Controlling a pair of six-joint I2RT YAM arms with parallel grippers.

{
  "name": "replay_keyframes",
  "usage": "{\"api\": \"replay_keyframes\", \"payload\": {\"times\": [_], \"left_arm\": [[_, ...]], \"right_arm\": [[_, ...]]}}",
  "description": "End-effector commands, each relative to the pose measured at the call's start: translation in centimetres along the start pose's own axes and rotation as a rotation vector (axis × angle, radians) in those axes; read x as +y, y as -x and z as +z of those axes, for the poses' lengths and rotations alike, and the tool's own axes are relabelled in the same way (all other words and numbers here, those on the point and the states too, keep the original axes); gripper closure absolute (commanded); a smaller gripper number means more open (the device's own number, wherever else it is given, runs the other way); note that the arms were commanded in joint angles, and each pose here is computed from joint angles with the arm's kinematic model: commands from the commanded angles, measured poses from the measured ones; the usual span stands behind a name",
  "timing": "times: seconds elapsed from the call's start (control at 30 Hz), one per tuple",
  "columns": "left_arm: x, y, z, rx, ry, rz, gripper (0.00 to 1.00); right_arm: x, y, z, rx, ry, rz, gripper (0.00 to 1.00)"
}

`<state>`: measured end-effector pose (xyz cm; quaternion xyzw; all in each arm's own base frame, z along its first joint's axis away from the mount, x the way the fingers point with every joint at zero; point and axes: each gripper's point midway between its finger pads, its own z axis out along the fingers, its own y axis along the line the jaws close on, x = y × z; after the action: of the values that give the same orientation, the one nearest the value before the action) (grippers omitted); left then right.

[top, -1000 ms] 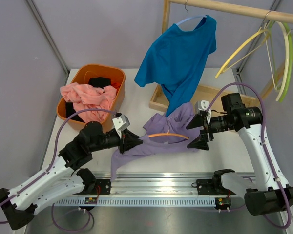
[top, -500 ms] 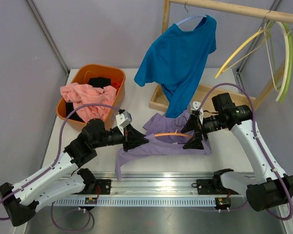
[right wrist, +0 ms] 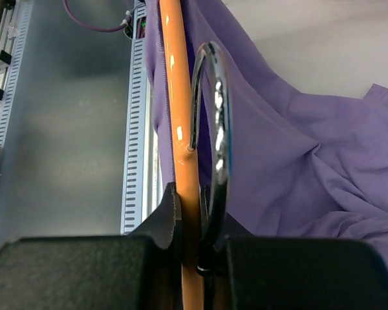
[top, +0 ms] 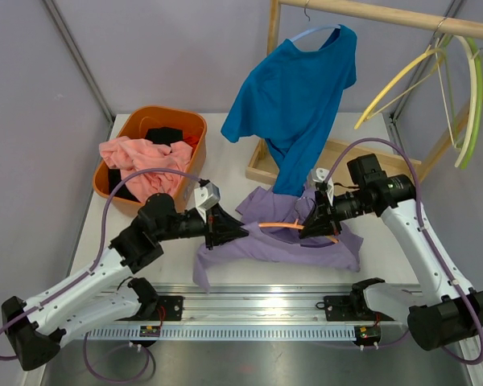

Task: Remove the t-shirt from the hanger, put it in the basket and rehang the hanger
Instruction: Pass the hanger from the left arm to the right

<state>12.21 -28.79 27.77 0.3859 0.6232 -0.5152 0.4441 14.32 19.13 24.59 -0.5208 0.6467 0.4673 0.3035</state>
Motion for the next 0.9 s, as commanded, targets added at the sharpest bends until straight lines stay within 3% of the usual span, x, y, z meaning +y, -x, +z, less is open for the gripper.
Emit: {"api": "replay_keyframes", "payload": {"times": [0.0, 0.1, 0.17, 0.23, 0.33, 0.47, 0.53, 0.7, 0.87], "left_arm": [[-1.0, 5.2, 0.4, -0.166, -0.028, 0.099, 1.0], [0.2, 6.0, 0.4, -0.203, 0.05, 0.071, 0.98], [2.4, 6.6, 0.1, -0.23, 0.183, 0.008, 0.76], [3.6, 6.2, -0.3, -0.222, 0.265, -0.051, 0.43], [5.1, 6.5, -1.4, -0.234, 0.39, -0.125, 0.21], [8.1, 5.6, -3.2, -0.223, 0.614, -0.27, 0.16], [8.7, 4.8, -2.6, -0.22, 0.644, -0.383, 0.16], [8.4, 3.4, 2.8, -0.191, 0.596, -0.542, 0.16], [8.3, 2.5, 9.1, -0.161, 0.594, -0.577, 0.17]], "right_arm": [[0.2, 1.0, -0.6, 0.004, -0.048, -0.037, 1.0], [-0.7, 1.8, -1.6, 0.003, -0.183, -0.054, 1.0], [-1.8, 1.8, -2.5, 0.021, -0.303, -0.026, 1.0], [-2.6, 1.8, -3.3, 0.029, -0.389, -0.042, 1.0], [-5.1, 0.5, -4.8, 0.07, -0.564, 0.008, 1.0], [-6.9, -0.4, -6.8, 0.075, -0.744, 0.046, 1.0], [-7.4, -0.7, -7.1, 0.072, -0.78, 0.058, 1.0], [-7.5, -1.0, -6.9, 0.05, -0.788, 0.066, 1.0], [-6.9, -1.2, -6.6, 0.037, -0.769, 0.063, 1.0]]}}
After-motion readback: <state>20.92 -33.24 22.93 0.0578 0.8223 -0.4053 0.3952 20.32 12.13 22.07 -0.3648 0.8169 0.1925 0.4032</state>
